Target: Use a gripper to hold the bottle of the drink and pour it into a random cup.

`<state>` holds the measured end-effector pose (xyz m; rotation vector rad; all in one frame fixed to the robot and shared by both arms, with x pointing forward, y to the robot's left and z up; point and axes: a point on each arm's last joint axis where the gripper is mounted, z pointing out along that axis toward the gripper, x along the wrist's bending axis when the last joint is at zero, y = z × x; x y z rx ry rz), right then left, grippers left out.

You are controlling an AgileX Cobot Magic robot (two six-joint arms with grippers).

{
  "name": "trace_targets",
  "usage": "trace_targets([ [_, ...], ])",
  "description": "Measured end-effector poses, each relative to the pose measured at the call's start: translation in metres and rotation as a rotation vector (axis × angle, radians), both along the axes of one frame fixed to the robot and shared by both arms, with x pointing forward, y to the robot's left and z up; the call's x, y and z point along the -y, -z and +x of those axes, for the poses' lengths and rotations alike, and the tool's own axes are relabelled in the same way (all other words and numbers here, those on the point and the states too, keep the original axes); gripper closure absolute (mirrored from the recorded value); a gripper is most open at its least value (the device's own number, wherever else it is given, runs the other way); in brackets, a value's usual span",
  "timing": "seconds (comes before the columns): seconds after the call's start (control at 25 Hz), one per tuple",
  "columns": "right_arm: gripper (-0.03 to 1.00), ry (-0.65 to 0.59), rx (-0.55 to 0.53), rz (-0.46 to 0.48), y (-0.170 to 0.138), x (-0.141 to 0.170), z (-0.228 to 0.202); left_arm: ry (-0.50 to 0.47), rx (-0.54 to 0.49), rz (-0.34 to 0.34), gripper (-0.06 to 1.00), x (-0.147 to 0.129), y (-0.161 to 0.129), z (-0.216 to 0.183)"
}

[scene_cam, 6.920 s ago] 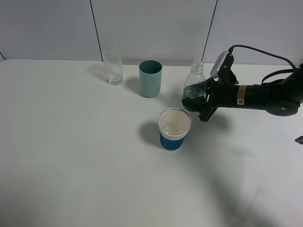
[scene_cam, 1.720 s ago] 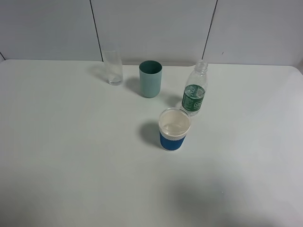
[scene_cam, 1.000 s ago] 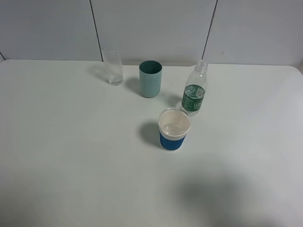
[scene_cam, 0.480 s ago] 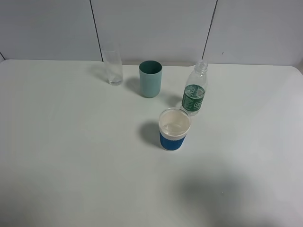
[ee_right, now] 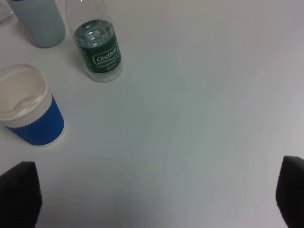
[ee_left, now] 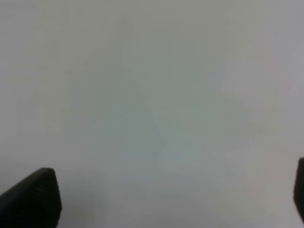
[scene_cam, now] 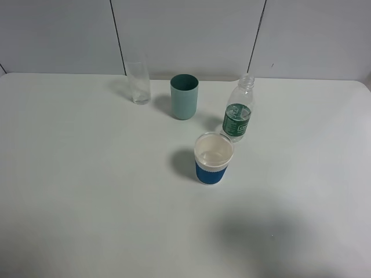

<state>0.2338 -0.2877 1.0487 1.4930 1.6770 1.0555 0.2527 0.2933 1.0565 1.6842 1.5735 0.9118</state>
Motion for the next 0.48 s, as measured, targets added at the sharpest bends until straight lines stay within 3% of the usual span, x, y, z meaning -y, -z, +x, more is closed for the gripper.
trace_targets([
  [0.48,-0.02,0.000,0.000,0.000,0.0000,0.0000,0.0000,0.000,0.000,0.000,-0.05,0.0000,0.0000,0.0000],
])
